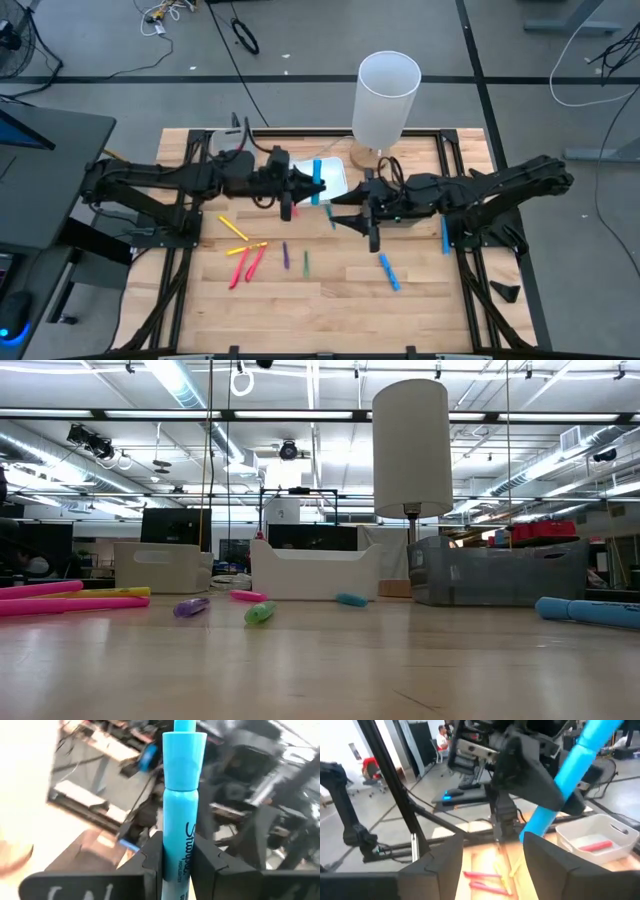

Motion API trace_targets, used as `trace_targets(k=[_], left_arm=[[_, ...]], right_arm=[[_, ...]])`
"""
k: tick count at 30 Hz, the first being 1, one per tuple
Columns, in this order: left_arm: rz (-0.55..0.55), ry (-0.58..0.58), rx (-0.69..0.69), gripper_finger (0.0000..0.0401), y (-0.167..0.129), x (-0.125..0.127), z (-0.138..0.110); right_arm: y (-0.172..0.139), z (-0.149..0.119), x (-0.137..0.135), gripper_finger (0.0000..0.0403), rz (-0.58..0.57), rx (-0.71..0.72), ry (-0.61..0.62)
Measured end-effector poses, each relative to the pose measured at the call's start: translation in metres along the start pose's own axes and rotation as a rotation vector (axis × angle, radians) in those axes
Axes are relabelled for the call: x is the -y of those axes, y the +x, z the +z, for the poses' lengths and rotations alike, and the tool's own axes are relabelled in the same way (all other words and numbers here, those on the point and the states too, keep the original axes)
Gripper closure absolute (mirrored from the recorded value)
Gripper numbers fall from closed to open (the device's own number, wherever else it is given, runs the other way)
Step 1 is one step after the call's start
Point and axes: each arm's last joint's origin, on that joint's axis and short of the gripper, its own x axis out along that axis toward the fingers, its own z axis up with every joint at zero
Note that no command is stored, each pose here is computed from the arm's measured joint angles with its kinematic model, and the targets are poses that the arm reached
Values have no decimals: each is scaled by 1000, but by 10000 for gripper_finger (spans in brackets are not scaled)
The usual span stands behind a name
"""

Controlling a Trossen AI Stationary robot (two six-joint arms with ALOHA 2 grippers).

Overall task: Pick & Place Markers
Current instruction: Put the middle blue highlighter pen into the gray bin

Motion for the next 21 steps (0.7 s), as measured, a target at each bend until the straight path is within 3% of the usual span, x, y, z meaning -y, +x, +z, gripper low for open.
trace_targets(k=[10,21], left_arm=[[289,-388,-307,335,-10,-31,-26],[611,-595,-647,335,-36,-48,-55]], right_arm=[[-18,8,2,200,-3,-3,-55],[-18,6,2,199,14,-30,-141]])
